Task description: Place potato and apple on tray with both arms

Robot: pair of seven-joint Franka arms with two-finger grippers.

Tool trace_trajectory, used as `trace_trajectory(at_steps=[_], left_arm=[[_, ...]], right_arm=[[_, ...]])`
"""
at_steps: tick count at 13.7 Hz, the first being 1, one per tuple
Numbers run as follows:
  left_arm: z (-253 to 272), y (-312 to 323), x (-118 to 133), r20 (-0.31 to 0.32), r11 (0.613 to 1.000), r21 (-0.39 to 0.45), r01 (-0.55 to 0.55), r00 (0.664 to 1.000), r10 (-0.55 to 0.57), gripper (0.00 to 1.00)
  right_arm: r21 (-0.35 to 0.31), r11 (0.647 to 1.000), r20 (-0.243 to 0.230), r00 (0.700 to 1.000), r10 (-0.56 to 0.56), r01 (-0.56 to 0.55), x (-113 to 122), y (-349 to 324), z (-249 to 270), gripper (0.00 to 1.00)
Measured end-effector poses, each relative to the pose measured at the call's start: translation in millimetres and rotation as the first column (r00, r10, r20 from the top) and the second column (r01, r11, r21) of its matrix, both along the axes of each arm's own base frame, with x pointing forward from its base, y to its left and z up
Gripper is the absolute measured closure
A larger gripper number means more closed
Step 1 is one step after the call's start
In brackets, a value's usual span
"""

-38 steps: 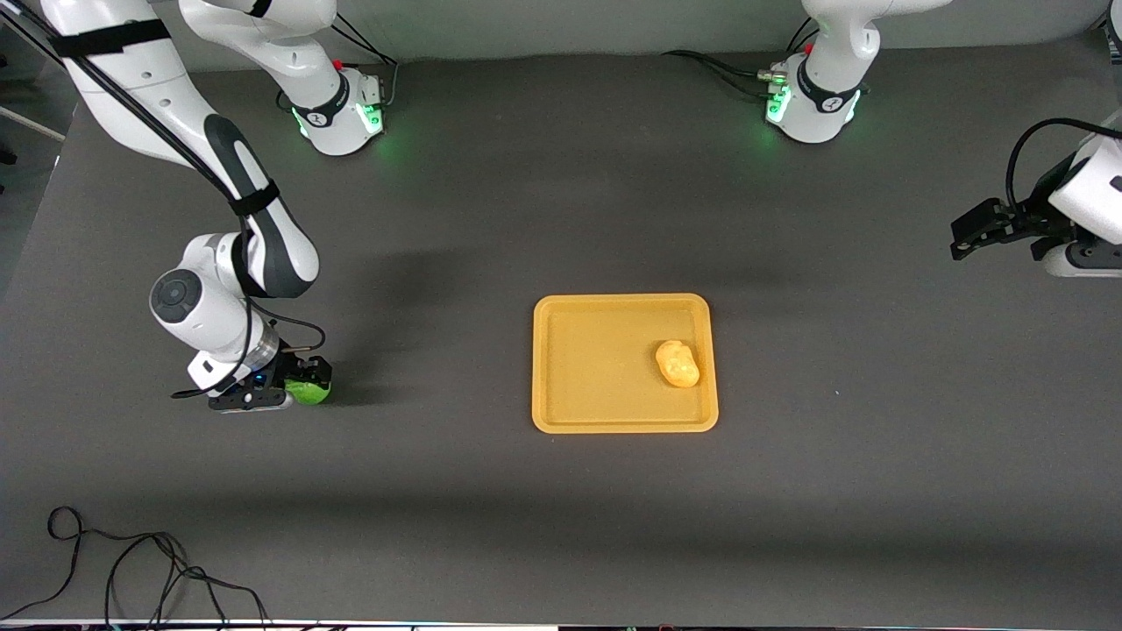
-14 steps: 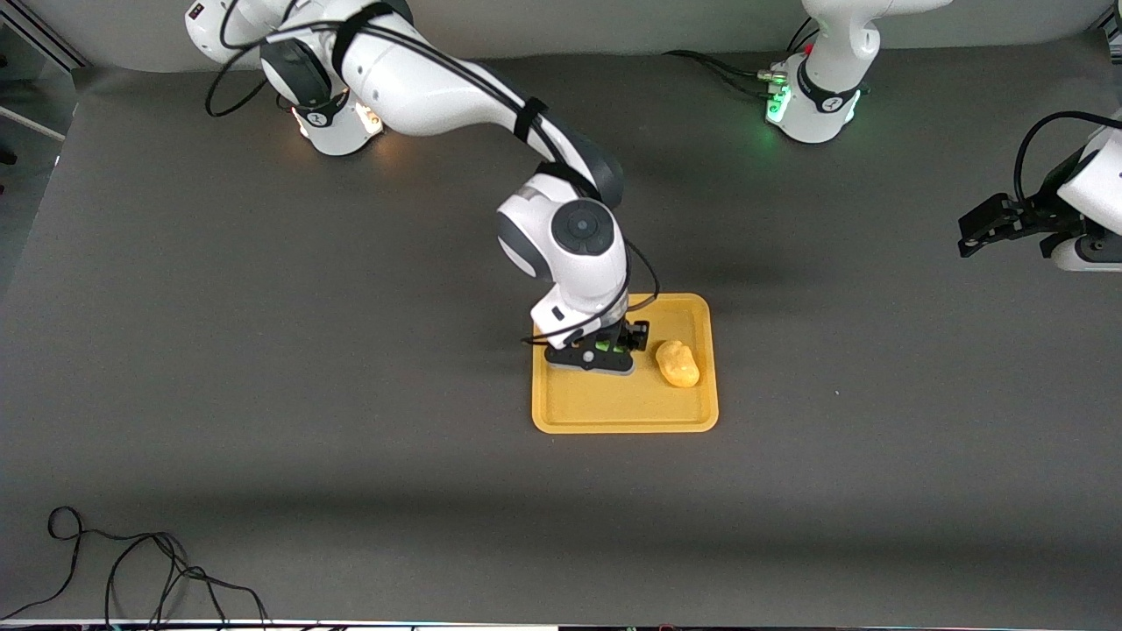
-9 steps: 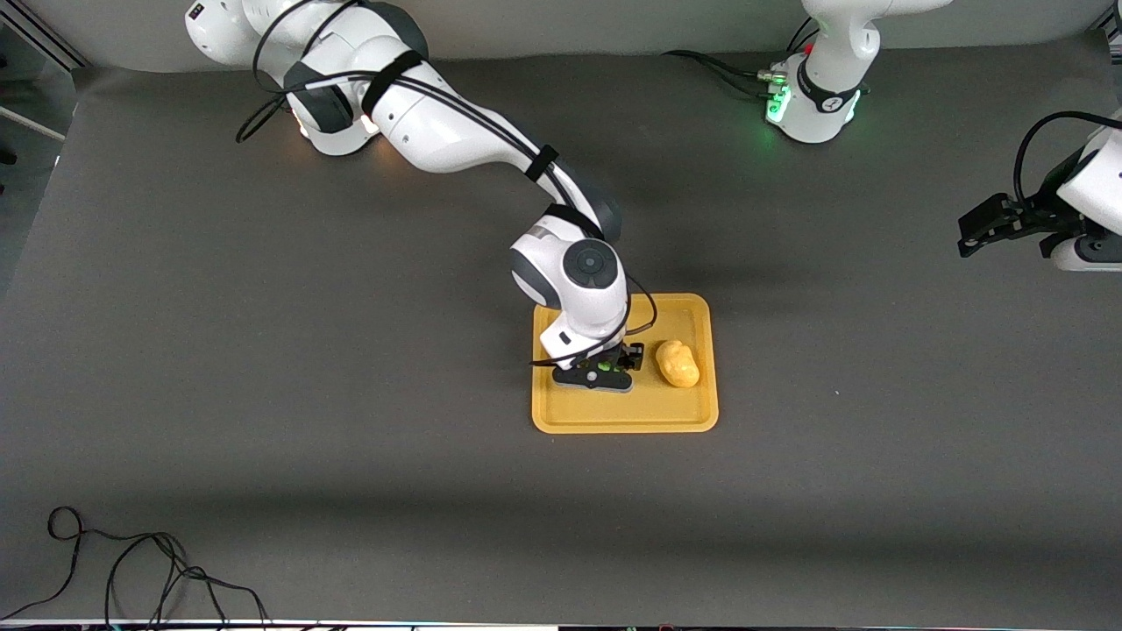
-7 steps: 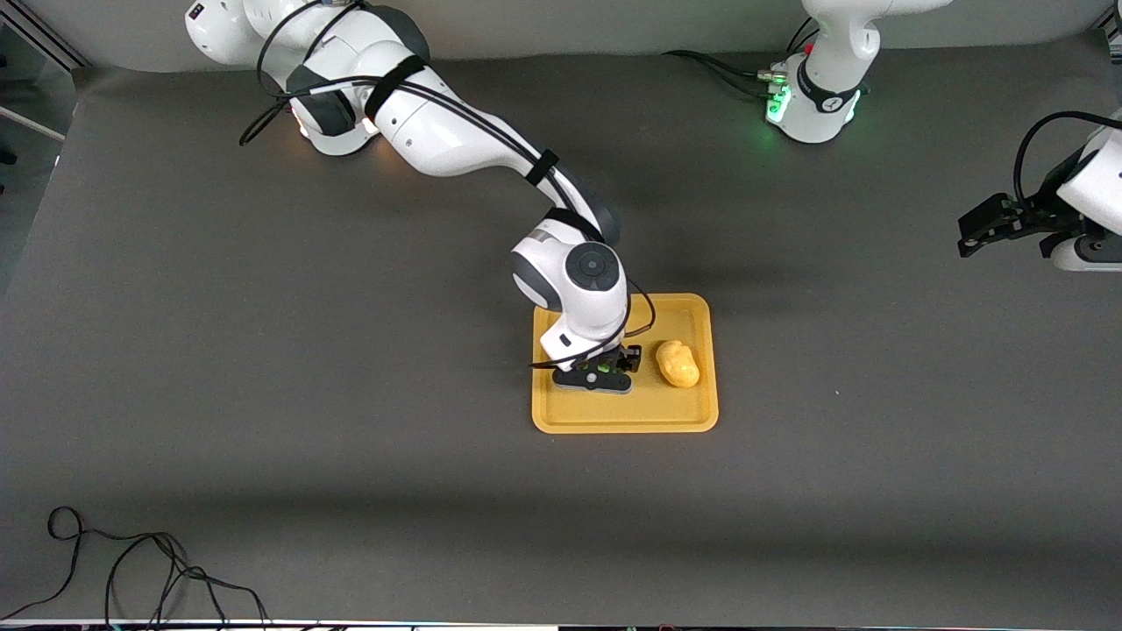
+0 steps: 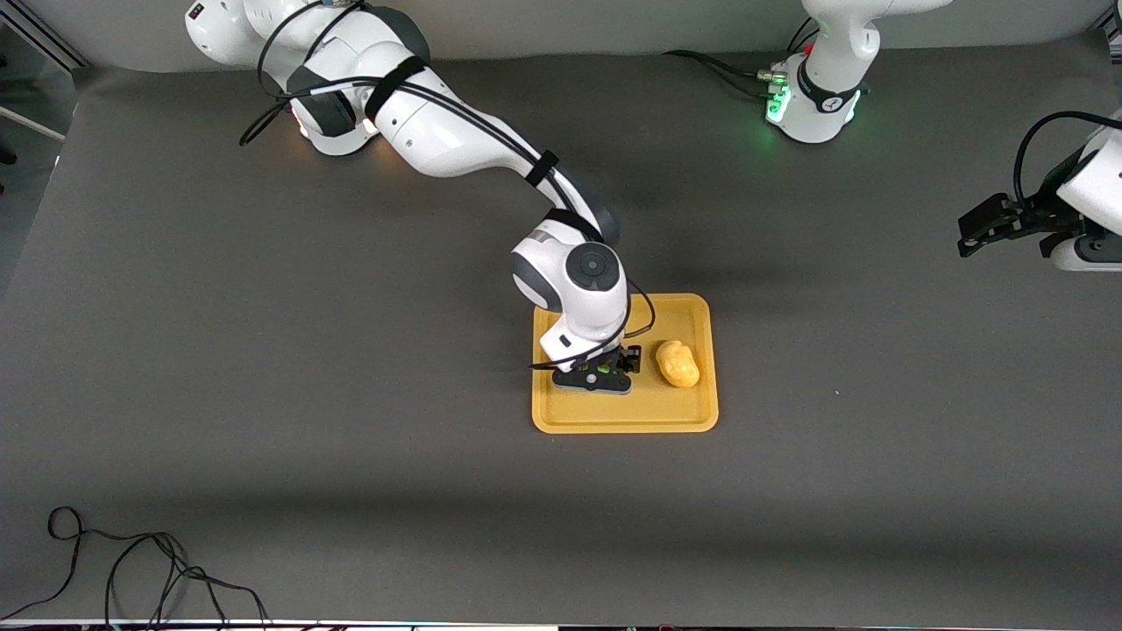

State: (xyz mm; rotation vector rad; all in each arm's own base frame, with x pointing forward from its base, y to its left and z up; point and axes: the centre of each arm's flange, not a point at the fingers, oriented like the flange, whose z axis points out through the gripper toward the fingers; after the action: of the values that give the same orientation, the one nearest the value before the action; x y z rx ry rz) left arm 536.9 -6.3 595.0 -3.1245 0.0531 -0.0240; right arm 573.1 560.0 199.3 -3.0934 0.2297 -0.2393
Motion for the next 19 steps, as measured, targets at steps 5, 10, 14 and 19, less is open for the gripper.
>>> trace_trajectory(at_steps=[5, 10, 14, 19], left_arm=[[0, 0, 0, -0.001, 1.0, 0.0, 0.0, 1.0, 0.0, 0.0], [0, 0, 0, -0.001, 1.0, 0.0, 0.0, 1.0, 0.0, 0.0], [0, 0, 0, -0.001, 1.0, 0.0, 0.0, 1.0, 0.0, 0.0], [0, -1, 0, -0.001, 1.0, 0.0, 0.002, 1.0, -0.002, 0.0]], right_arm=[[-0.028, 0.999, -0.019, 1.0, -0.025, 0.024, 5, -4, 91, 0.0], [-0.1, 0.995, -0.079, 0.997, -0.02, 0.012, 13, -91, 277, 0.0], [-0.137, 0.986, -0.163, 0.984, 0.074, -0.096, 41, -238, 359, 0.0], [-0.08, 0.978, -0.208, 0.963, 0.173, -0.193, 27, -413, 414, 0.0]])
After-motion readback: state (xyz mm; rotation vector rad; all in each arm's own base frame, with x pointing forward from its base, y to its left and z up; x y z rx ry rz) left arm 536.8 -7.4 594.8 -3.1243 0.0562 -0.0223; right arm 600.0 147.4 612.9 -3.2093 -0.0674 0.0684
